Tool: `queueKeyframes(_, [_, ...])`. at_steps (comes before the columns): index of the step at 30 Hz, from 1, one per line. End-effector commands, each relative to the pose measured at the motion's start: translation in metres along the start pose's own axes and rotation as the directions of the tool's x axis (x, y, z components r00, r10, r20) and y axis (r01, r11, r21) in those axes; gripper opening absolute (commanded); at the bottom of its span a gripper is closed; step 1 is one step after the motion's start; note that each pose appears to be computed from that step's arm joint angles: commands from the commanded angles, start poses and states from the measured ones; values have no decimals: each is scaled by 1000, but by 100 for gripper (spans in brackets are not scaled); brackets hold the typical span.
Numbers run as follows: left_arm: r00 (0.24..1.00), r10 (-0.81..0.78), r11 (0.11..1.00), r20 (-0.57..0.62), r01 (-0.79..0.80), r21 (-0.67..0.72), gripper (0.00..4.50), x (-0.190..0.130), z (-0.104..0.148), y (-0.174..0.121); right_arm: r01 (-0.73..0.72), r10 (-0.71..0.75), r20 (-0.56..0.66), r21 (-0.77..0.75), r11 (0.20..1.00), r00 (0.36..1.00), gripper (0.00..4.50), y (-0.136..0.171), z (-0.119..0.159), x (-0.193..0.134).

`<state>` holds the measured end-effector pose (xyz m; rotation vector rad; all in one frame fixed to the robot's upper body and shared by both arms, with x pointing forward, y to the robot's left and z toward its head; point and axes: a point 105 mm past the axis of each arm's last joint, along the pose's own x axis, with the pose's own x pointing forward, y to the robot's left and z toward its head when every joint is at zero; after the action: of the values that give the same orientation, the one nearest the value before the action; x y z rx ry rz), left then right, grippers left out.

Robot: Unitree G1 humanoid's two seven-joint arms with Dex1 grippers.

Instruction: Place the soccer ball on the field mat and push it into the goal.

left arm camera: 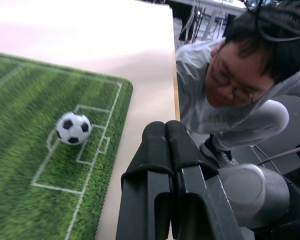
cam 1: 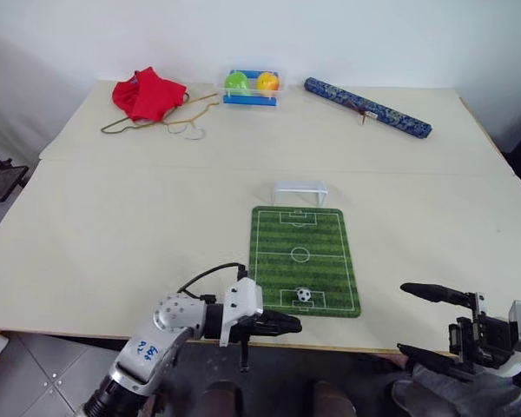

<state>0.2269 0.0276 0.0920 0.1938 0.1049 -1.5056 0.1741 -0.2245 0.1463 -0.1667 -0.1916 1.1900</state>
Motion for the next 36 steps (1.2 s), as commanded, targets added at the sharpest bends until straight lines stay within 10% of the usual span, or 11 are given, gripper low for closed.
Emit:
queueKeyframes(1, [999,23,1000,-23,-23,-9,4,10,-2,8,25,-25,-3,-40,999,1000,450,7,7,-7])
queueKeyframes(12, [974,224,974,1,-224,39,4,26,7,66,153,-153,-15,-29,988,988,450,28,4,-14])
queueKeyframes(21, [844,460,849,274,-509,142,4,15,58,133,322,-321,31,-46,945,947,450,31,3,-9])
queueKeyframes(25, [878,322,886,353,-411,214,4,-46,77,121,444,-440,94,-28,896,893,450,19,7,-4])
queueKeyframes(36, [826,550,775,124,-560,292,4,-184,48,103,468,-452,196,-41,883,870,450,-19,12,10])
